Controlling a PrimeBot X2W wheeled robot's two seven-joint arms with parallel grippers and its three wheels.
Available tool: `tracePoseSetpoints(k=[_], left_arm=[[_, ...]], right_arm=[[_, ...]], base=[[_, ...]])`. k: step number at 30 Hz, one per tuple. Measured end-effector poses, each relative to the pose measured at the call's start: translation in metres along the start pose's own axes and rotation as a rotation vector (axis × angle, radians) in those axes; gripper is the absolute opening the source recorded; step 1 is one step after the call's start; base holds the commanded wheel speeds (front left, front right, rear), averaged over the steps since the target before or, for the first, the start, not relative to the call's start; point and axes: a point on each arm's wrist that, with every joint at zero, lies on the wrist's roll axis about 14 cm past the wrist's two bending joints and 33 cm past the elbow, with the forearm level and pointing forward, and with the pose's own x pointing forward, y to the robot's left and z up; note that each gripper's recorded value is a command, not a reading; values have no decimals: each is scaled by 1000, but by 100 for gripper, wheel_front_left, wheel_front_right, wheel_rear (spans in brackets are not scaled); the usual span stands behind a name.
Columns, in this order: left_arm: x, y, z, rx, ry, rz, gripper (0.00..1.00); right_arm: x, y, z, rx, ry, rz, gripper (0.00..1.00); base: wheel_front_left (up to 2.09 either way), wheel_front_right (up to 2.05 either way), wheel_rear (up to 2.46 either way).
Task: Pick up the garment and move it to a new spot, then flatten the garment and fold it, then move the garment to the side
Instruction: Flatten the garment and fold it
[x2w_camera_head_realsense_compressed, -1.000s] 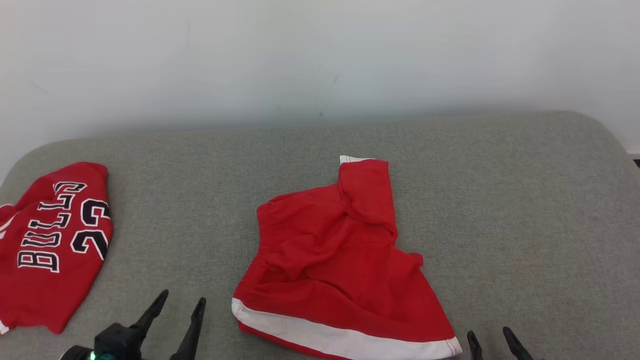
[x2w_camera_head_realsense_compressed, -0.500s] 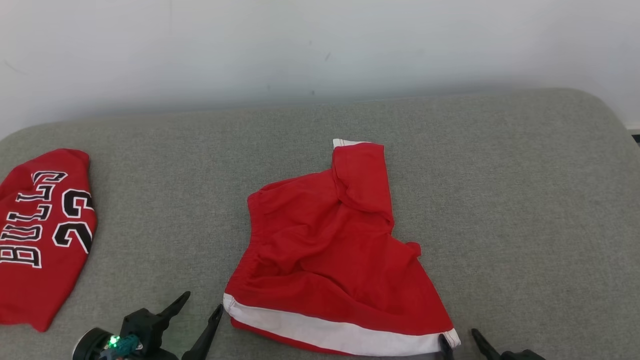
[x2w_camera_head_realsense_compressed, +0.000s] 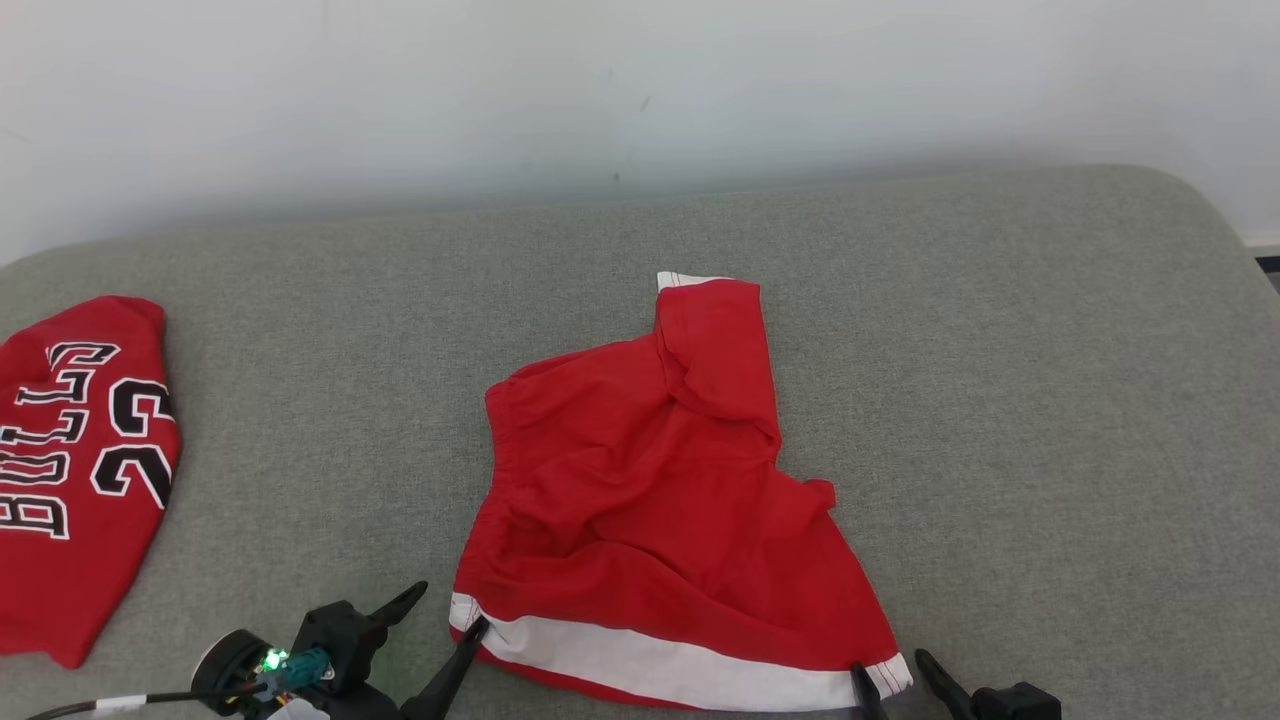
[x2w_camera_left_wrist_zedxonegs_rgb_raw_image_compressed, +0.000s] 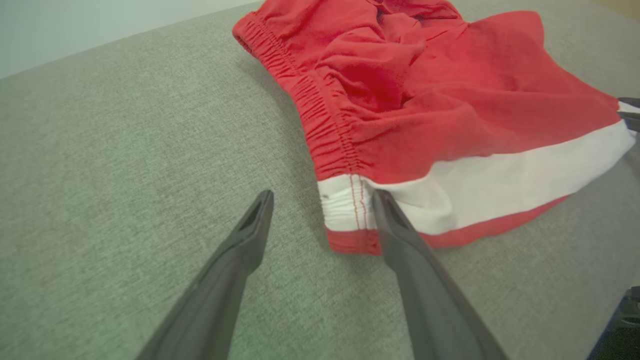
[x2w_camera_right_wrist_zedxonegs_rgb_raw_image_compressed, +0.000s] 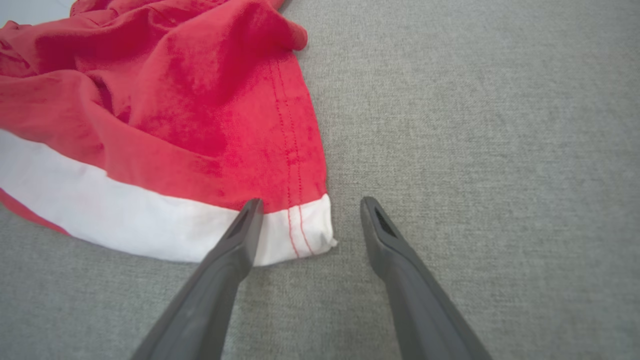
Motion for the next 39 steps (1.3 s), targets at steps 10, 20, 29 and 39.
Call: tracePoseSetpoints(k=[10, 20, 29, 39], left_arm=[[4, -14, 5, -3, -9, -54, 100], [10, -17, 1, -63, 3, -47, 0], [-1, -13, 35, -141, -139, -13, 0], [15, 16, 114, -50, -324, 1, 0]], right_arm=[[0, 1, -1, 9, 3, -2, 100], [-3, 2, -5, 25, 11, -4, 0], [-1, 2, 40, 58, -142, -1, 0], [29, -2, 145, 4, -389, 63, 0]], base=[[0, 0, 0], [0, 0, 0], [0, 0, 0], [0, 0, 0]])
